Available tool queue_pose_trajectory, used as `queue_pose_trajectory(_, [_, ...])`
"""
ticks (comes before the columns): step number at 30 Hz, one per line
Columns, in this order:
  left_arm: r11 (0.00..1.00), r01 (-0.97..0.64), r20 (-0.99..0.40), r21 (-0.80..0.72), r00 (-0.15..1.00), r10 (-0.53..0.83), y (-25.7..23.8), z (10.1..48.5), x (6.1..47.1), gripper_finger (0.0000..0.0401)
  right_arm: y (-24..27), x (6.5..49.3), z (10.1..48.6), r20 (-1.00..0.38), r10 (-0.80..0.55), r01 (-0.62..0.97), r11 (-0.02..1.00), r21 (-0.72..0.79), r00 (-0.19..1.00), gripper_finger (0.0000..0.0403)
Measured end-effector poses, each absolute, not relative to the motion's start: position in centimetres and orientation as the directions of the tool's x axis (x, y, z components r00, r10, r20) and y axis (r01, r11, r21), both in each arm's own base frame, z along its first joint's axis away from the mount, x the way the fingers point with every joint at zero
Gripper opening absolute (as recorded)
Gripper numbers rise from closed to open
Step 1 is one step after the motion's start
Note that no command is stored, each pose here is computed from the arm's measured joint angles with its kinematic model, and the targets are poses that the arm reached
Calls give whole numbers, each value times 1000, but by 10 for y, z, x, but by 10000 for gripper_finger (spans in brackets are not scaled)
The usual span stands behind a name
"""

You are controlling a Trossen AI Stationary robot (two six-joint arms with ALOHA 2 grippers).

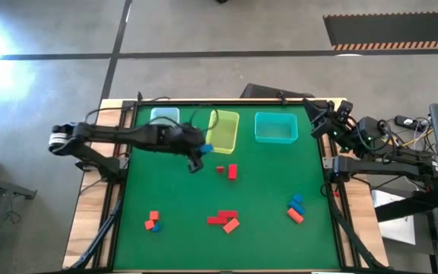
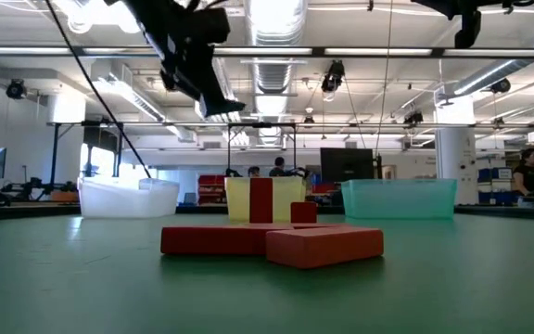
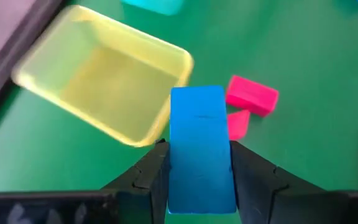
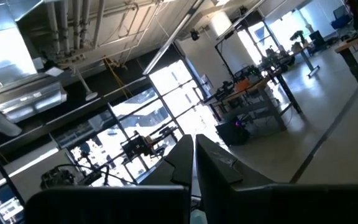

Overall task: Sort & place blocks by color
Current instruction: Put the blue block into the white bin

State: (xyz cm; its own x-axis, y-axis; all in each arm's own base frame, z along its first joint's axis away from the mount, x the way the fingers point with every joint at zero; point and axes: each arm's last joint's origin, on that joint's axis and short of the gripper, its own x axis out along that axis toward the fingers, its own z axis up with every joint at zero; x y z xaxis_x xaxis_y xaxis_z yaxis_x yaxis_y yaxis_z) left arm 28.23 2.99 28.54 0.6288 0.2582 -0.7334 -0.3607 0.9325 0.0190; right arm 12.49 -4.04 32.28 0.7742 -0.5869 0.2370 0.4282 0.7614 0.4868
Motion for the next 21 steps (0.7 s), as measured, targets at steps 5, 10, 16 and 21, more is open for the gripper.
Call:
queue_pose_trajectory(5, [866, -500, -739, 2, 583, 338, 46, 296, 252, 117, -41, 125, 322, 234, -593, 434, 757, 488, 771, 9])
queue_pose_trajectory(10, [756, -655, -798, -17, 464, 384, 61, 297, 227, 117, -41, 125, 322, 228, -593, 430, 752, 499, 772, 9])
queue_pose_trajectory(16, [659, -752, -829, -6, 372, 417, 82, 296, 210, 117, -41, 127, 319, 203, -595, 440, 747, 498, 778, 9])
queue_pose_trajectory(21, [592, -806, -844, -10, 324, 427, 93, 295, 202, 117, -41, 129, 315, 172, -596, 450, 738, 503, 784, 9])
